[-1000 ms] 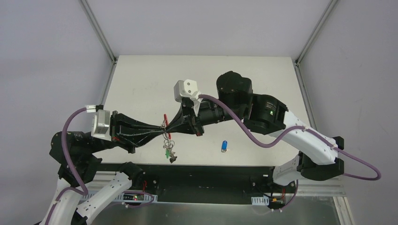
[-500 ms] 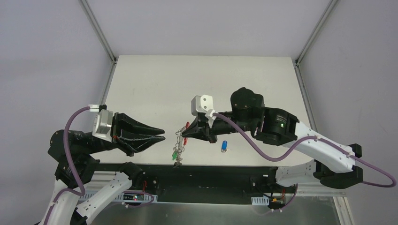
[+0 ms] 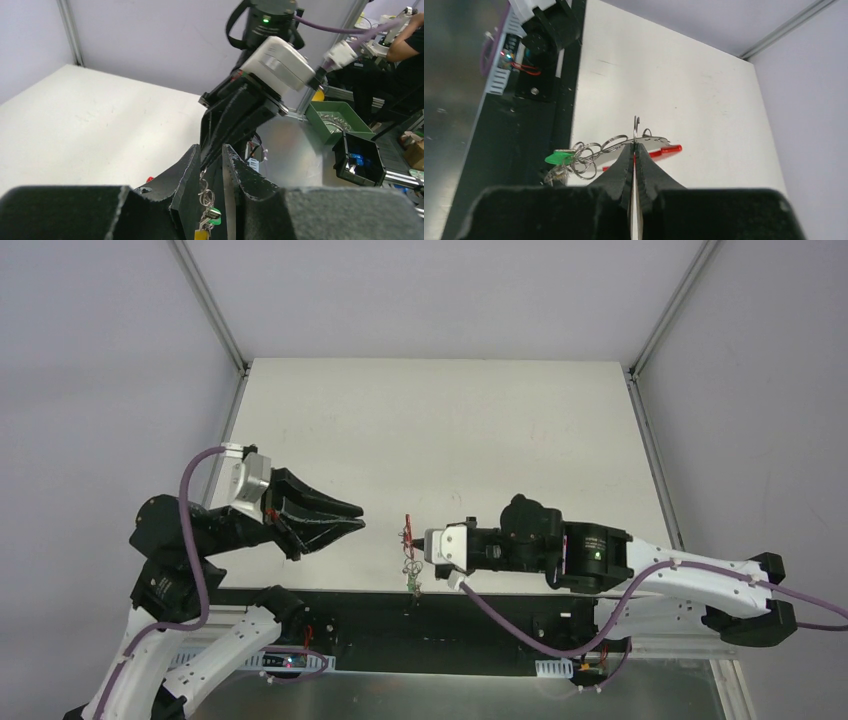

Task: Put the keys on the keyring

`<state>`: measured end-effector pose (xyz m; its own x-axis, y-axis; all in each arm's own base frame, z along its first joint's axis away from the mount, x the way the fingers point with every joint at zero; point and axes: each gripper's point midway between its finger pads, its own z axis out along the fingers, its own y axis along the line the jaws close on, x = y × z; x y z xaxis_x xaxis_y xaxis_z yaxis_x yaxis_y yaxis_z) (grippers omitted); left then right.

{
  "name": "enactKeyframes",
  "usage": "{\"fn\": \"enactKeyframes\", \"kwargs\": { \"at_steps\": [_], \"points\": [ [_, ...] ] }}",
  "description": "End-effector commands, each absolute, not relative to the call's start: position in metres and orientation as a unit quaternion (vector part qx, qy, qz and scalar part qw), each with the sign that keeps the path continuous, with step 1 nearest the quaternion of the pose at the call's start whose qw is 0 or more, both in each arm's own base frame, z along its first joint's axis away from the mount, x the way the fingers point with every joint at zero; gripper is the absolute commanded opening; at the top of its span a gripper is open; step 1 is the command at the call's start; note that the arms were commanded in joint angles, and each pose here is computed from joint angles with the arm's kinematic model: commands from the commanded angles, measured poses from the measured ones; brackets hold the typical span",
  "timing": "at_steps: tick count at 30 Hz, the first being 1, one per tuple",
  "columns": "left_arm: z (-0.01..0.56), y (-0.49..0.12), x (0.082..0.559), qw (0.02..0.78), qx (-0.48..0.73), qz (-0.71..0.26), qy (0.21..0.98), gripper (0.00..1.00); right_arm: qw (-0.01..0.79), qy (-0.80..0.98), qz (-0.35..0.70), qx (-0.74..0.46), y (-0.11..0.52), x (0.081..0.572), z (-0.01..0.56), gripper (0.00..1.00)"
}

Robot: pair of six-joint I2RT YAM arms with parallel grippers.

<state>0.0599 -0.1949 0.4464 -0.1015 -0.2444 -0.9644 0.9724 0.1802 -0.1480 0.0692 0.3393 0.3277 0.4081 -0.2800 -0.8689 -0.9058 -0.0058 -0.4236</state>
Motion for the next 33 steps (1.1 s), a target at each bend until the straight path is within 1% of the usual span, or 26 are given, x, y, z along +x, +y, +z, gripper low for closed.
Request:
{"fn": "enactKeyframes", "kwargs": {
  "at_steps": [1,9,20,22,25,27,33],
  "points": [
    [0.436,-0.203,0.078,0.563,0.346,-0.524,0.537,0.21,0.643,0.399,0.21,-0.619,0.333,0.09,0.366,0.0],
    [0.422,-0.207,0.089,0.553,0.341,-0.515,0.559,0.21,0.67,0.36,0.108,-0.64,0.336,0.099,0.359,0.0],
    [0.409,-0.211,0.1,0.543,0.34,-0.506,0.577,0.22,0.677,0.352,0.103,-0.638,0.332,0.094,0.367,0.0],
    [0.407,-0.212,0.101,0.541,0.339,-0.506,0.581,0.26,0.678,0.367,0.103,-0.629,0.328,0.097,0.37,0.0],
    [0.398,-0.214,0.106,0.531,0.333,-0.505,0.593,0.35,0.687,0.414,0.105,-0.588,0.315,0.107,0.38,0.0],
    [0.39,-0.215,0.109,0.521,0.328,-0.504,0.606,0.4,0.69,0.442,0.101,-0.564,0.306,0.114,0.385,0.0],
    [0.344,-0.227,0.13,0.464,0.306,-0.497,0.667,0.41,0.69,0.546,0.066,-0.47,0.271,0.144,0.397,0.0]
  ]
}}
